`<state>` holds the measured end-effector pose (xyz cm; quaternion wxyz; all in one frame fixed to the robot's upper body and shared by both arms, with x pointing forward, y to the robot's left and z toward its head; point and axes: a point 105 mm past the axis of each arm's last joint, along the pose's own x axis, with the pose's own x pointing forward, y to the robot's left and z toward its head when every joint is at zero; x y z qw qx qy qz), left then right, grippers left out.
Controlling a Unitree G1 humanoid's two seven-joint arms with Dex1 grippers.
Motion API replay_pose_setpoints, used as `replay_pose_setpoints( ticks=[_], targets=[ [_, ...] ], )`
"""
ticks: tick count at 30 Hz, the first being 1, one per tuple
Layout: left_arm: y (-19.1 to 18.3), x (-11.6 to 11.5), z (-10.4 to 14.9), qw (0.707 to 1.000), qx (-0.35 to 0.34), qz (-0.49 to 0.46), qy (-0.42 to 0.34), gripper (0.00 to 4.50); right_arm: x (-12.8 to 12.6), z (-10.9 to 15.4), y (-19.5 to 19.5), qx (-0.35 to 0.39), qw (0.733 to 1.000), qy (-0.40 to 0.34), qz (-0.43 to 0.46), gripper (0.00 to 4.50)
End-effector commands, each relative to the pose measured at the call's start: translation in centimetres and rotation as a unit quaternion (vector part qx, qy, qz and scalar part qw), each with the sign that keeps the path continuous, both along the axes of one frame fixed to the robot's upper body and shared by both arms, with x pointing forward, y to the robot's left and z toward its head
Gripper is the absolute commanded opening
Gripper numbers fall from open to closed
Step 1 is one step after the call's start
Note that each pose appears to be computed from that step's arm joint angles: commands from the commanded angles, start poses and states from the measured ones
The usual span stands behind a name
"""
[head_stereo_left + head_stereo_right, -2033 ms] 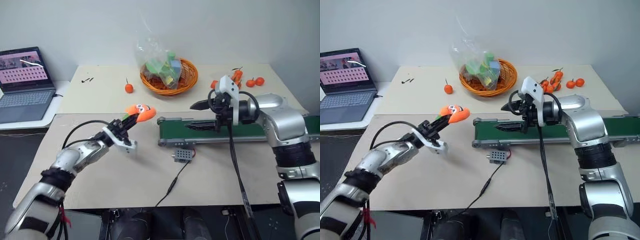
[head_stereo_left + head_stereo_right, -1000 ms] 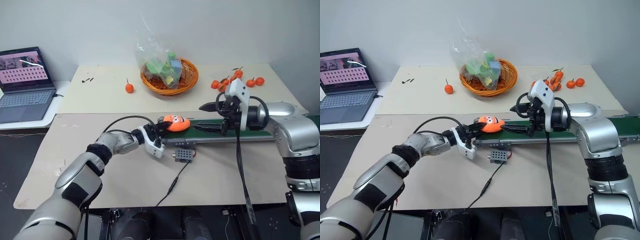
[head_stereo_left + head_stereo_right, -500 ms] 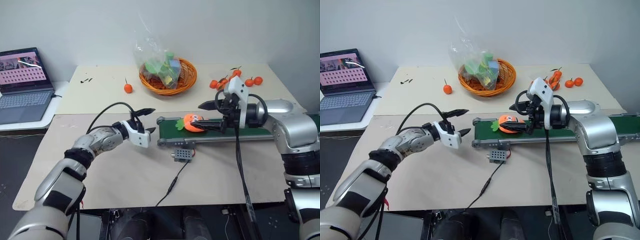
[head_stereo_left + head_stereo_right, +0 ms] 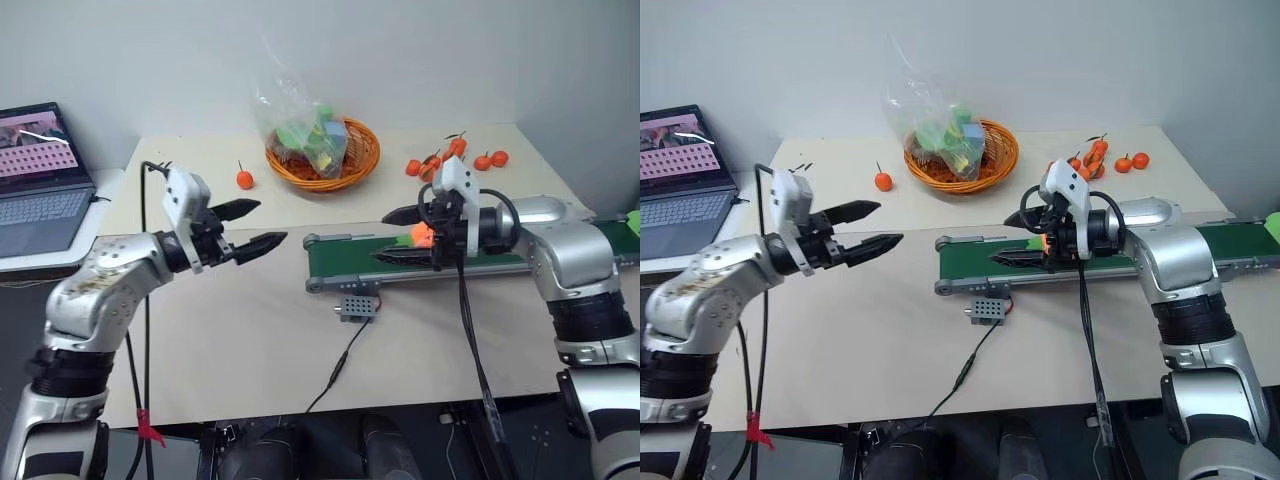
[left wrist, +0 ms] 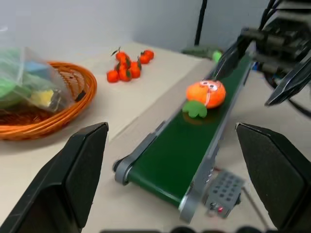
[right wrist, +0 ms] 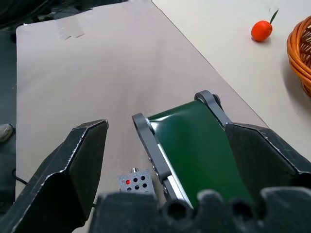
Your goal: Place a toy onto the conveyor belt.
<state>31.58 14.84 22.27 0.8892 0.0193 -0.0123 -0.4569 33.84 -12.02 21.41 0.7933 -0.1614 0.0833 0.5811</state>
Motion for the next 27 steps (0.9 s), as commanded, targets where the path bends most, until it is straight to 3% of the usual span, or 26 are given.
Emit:
replay_pose_setpoints(
  ticks=[1,27],
  targets=[
    [0.48,-0.35,1.28,1.0,-0.016,0.019,-0.013,4.47,-0.19,1.66,0.71,0.008,0.999,-0.031,0.025,4.5],
    [0.25,0.05,1.54,0.999,-0.031,0.044,0.004,4.47,0.29,2.25,1.45,0.025,0.998,-0.039,0.032,4.5]
  ],
)
